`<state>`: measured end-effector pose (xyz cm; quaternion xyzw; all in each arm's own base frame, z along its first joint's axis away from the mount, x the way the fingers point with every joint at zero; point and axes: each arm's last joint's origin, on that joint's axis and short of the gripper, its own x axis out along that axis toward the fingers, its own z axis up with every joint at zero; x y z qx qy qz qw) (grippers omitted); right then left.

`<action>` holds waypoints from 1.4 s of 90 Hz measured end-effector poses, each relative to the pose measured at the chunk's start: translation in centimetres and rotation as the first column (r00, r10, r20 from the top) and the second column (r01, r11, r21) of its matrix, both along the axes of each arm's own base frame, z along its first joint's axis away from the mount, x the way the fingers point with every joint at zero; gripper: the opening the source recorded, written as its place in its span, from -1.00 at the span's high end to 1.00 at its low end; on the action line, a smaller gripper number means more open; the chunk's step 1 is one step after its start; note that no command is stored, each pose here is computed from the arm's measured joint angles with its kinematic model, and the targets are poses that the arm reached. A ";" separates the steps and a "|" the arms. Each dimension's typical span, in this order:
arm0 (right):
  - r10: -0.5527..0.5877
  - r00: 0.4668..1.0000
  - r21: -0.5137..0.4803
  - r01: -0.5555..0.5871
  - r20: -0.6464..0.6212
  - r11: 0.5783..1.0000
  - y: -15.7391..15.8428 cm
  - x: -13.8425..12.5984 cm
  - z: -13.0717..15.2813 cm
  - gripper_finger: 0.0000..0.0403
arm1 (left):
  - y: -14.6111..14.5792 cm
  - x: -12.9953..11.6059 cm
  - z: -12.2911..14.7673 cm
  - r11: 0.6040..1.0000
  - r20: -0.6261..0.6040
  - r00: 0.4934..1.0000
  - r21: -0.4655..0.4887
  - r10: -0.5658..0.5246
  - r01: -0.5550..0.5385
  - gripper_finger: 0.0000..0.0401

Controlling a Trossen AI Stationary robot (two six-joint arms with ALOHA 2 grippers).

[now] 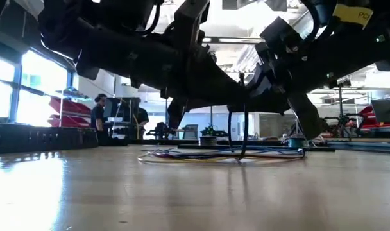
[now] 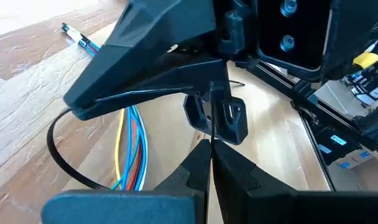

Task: Ziptie cables
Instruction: Insert the cable zip tie into the cable wires

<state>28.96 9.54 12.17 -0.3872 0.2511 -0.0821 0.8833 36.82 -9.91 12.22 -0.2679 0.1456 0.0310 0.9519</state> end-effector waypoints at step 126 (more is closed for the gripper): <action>-0.005 1.000 -0.026 0.004 -0.004 1.000 -0.1 0.1 0.1 1.00 | 0.7 0.0 -0.3 0.999 -0.029 0.998 -0.022 0.049 -0.049 1.00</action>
